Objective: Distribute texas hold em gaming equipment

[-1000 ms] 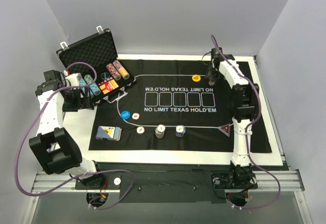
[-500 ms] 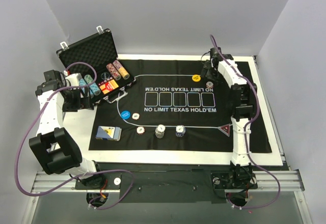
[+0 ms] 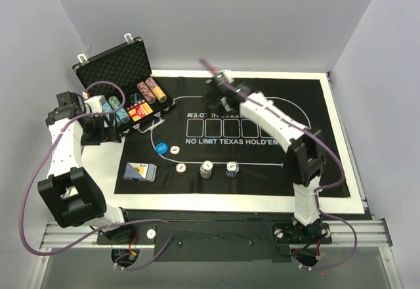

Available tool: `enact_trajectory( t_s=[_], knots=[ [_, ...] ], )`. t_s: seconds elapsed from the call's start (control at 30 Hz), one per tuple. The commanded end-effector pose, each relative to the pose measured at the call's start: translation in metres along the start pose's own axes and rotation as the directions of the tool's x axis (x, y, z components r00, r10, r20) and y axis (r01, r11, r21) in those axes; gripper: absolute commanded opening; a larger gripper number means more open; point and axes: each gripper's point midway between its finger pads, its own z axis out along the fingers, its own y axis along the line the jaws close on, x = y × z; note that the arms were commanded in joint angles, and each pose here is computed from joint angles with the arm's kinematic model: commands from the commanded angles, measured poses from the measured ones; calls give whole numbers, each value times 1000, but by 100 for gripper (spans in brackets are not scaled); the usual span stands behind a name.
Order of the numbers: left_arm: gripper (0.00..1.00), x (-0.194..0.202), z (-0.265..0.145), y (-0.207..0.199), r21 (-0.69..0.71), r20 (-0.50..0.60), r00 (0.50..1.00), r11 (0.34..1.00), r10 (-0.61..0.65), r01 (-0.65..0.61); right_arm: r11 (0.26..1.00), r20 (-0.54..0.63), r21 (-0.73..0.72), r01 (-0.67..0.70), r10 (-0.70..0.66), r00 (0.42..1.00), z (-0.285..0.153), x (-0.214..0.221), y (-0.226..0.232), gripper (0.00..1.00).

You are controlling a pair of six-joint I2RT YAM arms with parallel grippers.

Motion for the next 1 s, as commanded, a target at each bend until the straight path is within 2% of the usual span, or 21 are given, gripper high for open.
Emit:
enact_trajectory(
  t_s=[0.0, 0.13, 0.3, 0.53, 0.73, 0.97],
  knots=[
    [97, -7, -6, -3, 16, 53, 998, 1000, 16, -16, 951, 3, -188, 245, -249, 968, -53, 50, 96, 86],
    [97, -6, -3, -3, 25, 43, 999, 1000, 3, -4, 885, -22, -315, 344, -369, 929, -68, 94, 153, 86],
    [97, -6, -6, -2, 17, 45, 999, 1000, -2, 1, 831, -50, -366, 419, -468, 883, -63, 137, 192, 86],
    [97, -6, -10, 1, -3, 54, 999, 1000, 6, -6, 820, -110, -372, 436, -505, 856, -32, 171, 213, 86],
    [97, -7, -9, 4, -5, 52, 999, 1000, 1, -1, 818, -129, -397, 416, -498, 857, -17, 180, 226, 85],
    [97, -10, -11, 5, -12, 61, 998, 1000, 1, -1, 828, -153, -389, 404, -490, 858, -7, 188, 226, 78]
  ],
)
